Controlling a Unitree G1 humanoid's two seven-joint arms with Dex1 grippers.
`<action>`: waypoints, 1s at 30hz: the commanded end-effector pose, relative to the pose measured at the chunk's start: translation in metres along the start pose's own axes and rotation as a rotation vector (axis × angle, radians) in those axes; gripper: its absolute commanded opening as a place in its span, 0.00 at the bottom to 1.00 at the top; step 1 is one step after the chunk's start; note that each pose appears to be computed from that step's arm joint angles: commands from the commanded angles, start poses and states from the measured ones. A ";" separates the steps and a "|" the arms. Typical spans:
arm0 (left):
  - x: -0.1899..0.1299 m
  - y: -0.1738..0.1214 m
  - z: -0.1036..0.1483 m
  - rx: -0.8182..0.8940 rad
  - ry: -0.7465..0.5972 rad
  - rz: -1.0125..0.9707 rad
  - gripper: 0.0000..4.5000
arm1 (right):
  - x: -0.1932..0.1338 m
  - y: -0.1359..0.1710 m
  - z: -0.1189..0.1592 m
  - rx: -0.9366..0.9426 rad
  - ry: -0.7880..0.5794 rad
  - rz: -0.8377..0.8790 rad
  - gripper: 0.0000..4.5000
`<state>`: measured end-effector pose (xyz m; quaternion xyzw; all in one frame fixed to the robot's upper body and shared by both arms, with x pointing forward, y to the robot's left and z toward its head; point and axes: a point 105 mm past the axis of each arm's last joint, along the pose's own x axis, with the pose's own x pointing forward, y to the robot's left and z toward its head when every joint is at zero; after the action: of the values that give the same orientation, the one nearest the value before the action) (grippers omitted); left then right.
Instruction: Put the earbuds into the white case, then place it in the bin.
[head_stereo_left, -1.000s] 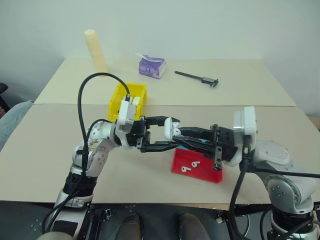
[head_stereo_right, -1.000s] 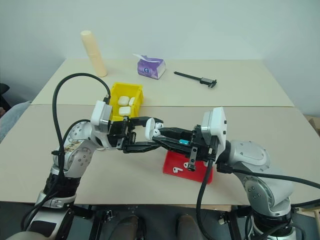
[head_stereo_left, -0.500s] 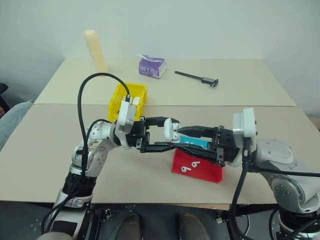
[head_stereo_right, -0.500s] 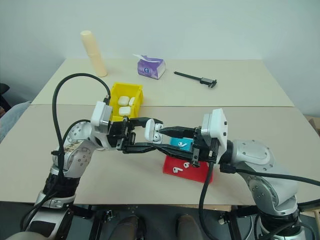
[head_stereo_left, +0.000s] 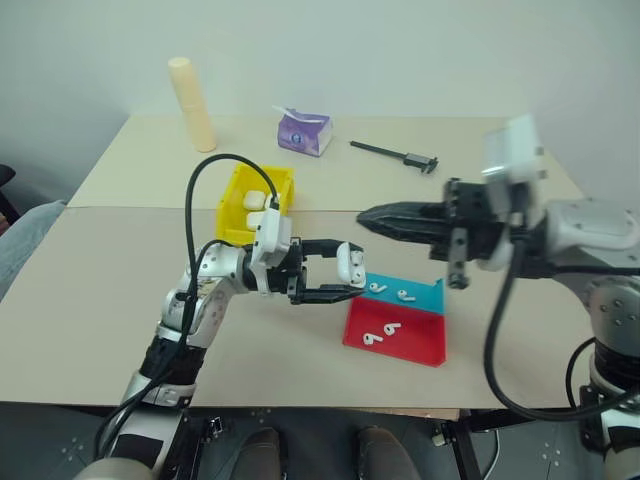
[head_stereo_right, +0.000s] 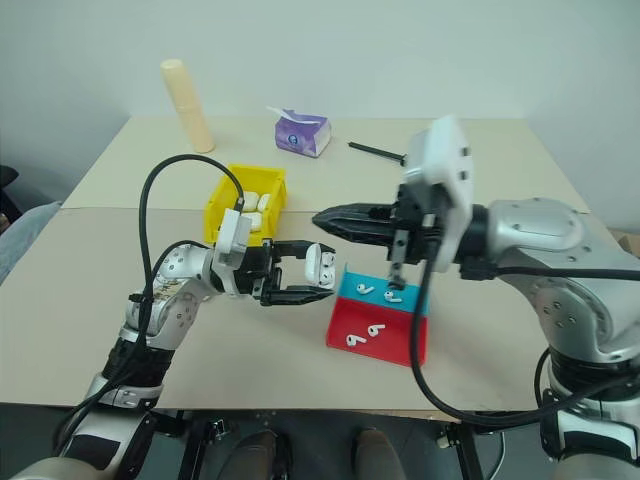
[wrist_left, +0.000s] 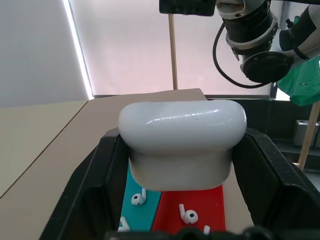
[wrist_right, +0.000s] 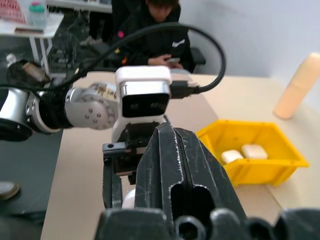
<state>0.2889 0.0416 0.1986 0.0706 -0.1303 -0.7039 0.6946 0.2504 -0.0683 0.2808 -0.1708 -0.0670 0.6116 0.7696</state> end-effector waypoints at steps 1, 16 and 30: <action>0.007 0.005 0.008 0.077 0.006 0.006 0.62 | 0.011 0.006 -0.002 -0.134 0.082 0.011 0.01; 0.006 0.006 0.011 0.104 -0.001 0.034 0.62 | 0.013 0.003 -0.040 -0.426 0.325 -0.009 0.01; 0.001 0.011 0.020 0.125 -0.027 0.063 0.62 | -0.001 0.003 -0.054 -0.457 0.392 0.002 0.01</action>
<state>0.2990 0.0399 0.1899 0.0981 -0.1171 -0.6788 0.7182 0.2646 -0.0756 0.2433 -0.4480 -0.0794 0.5268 0.7180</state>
